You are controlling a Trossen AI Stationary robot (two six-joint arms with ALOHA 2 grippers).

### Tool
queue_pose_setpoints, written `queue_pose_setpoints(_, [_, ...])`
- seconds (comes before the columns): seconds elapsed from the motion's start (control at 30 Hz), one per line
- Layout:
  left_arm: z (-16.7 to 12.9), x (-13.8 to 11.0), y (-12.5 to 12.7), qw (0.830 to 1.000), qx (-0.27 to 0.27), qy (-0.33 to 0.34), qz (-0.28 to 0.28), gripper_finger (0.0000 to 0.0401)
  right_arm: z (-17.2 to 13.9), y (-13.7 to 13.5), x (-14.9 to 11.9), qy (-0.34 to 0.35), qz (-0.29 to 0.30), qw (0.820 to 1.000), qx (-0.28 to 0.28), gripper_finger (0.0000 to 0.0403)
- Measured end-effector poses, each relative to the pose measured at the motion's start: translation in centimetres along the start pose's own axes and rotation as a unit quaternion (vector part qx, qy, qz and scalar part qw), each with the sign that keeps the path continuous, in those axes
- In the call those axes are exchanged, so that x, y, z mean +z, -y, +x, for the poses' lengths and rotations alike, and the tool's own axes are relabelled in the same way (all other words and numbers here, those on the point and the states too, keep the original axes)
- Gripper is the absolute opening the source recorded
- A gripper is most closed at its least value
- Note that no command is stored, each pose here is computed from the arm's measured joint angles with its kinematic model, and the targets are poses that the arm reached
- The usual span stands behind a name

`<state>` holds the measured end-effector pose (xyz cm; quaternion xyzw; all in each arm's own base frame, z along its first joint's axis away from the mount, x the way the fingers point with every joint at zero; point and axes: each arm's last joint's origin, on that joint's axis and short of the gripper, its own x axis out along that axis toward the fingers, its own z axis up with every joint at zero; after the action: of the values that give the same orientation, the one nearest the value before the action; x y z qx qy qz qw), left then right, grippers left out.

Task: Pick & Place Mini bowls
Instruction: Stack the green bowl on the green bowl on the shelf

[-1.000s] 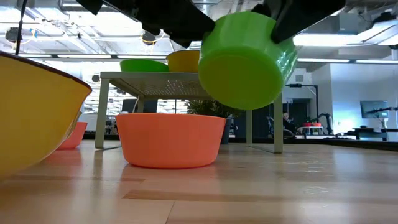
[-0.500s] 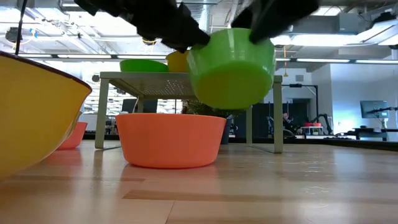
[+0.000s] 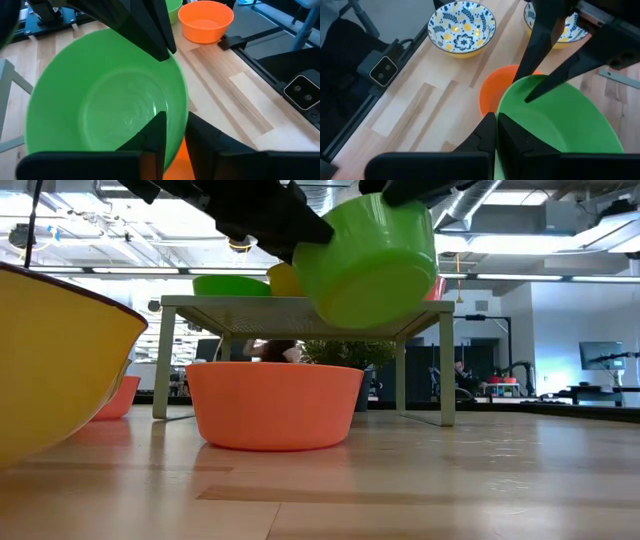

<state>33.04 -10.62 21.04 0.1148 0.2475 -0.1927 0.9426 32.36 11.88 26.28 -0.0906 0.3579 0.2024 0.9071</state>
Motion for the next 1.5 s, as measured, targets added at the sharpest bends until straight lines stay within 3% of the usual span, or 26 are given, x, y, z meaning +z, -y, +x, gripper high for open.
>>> queue_pose_setpoints(0.17, [0.0, 0.0, 0.0, 1.000, -0.001, 0.001, 0.002, 0.0066, 0.0, 0.0, 0.1, 0.006, -0.003, 1.000, -0.001, 0.0002])
queue_pose_setpoints(0.37, [0.0, 0.0, 0.2, 1.000, -0.007, 0.001, 0.005, 0.0010, 0.0, -0.2, 0.1, 0.002, -0.005, 1.000, 0.001, 0.0010])
queue_pose_setpoints(0.6, [0.1, 0.1, 1.0, 1.000, -0.008, 0.001, 0.003, 0.0008, -0.1, -0.8, 0.4, 0.012, -0.012, 1.000, -0.004, 0.0053])
queue_pose_setpoints(0.83, [-0.3, 0.4, 3.4, 1.000, -0.007, -0.012, -0.014, 0.0009, -0.1, -2.3, 0.4, 0.007, -0.022, 1.000, -0.002, 0.0081])
queue_pose_setpoints(1.13, [-8.1, 3.6, 5.0, 0.995, 0.097, 0.014, -0.014, 0.0008, -0.1, -4.8, -0.1, -0.017, 0.008, 1.000, 0.023, 0.0083])
queue_pose_setpoints(1.27, [-12.3, 4.7, 3.8, 0.986, 0.159, 0.047, -0.014, 0.0010, -0.1, -5.3, -0.2, -0.022, 0.004, 0.999, 0.028, 0.0081])
queue_pose_setpoints(1.5, [-16.9, 3.7, 0.5, 0.965, 0.259, 0.013, -0.038, 0.0009, -0.1, -5.2, -0.2, -0.022, 0.005, 0.999, 0.026, 0.0080])
